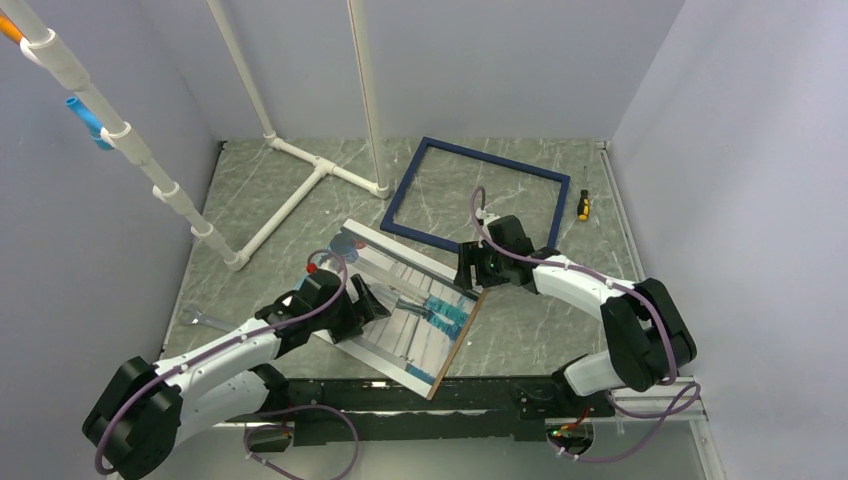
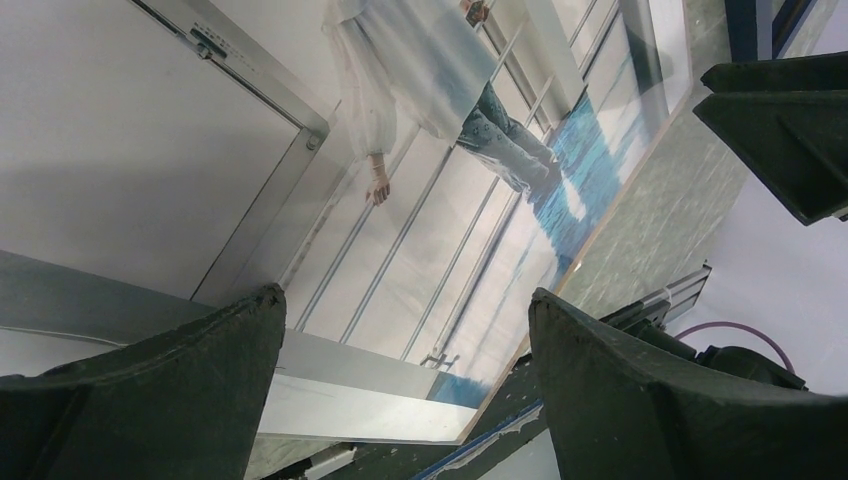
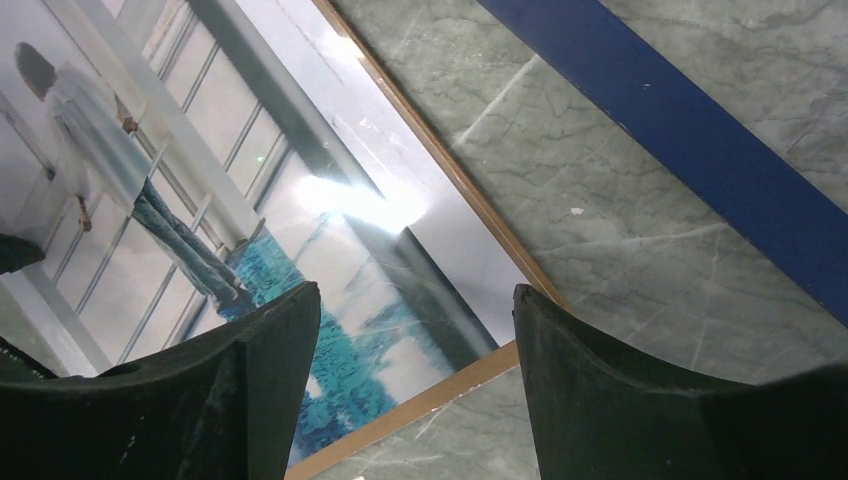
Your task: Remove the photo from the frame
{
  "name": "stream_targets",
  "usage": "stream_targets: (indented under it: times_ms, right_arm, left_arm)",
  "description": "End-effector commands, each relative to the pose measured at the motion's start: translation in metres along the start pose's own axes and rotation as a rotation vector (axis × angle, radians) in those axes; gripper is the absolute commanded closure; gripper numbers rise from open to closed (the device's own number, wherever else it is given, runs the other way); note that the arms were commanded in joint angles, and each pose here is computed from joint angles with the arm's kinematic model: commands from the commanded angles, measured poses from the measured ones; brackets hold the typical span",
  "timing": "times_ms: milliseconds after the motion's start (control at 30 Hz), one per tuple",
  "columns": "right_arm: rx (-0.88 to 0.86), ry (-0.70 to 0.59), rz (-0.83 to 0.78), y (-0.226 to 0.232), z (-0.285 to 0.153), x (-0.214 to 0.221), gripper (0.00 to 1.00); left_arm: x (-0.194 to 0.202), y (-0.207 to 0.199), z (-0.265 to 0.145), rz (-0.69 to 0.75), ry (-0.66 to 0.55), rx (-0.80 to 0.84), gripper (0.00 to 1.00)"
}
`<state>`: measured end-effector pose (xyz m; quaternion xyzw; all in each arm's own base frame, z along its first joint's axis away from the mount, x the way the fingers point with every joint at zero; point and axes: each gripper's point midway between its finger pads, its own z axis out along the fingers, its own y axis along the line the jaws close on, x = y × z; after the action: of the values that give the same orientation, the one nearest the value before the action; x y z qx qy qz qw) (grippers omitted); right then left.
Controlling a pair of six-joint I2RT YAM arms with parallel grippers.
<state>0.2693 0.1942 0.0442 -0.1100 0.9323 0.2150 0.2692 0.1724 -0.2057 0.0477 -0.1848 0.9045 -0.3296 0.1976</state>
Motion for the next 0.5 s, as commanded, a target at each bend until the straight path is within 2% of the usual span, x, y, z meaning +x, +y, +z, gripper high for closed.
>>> stream_targets:
  times_ms: [0, 233, 367, 467]
  right_arm:
    - [-0.051, -0.048, -0.02, 0.013, -0.006, -0.015, 0.28]
    - [-0.104, -0.076, -0.066, 0.038, -0.004, -0.023, 0.26]
    - [-0.193, -0.065, -0.09, 0.075, 0.003, -0.014, 0.29]
    - [-0.198, -0.051, -0.097, 0.083, 0.011, -0.008, 0.31]
  left_arm:
    - [-0.005, 0.001, -0.006, 0.031, -0.018, -0.034, 0.04]
    - [-0.018, 0.003, -0.035, 0.047, -0.101, -0.072, 0.01]
    - [-0.032, 0.025, -0.05, 0.052, -0.157, -0.173, 0.01]
    - [-0.033, 0.038, -0.053, 0.007, -0.142, -0.211, 0.01]
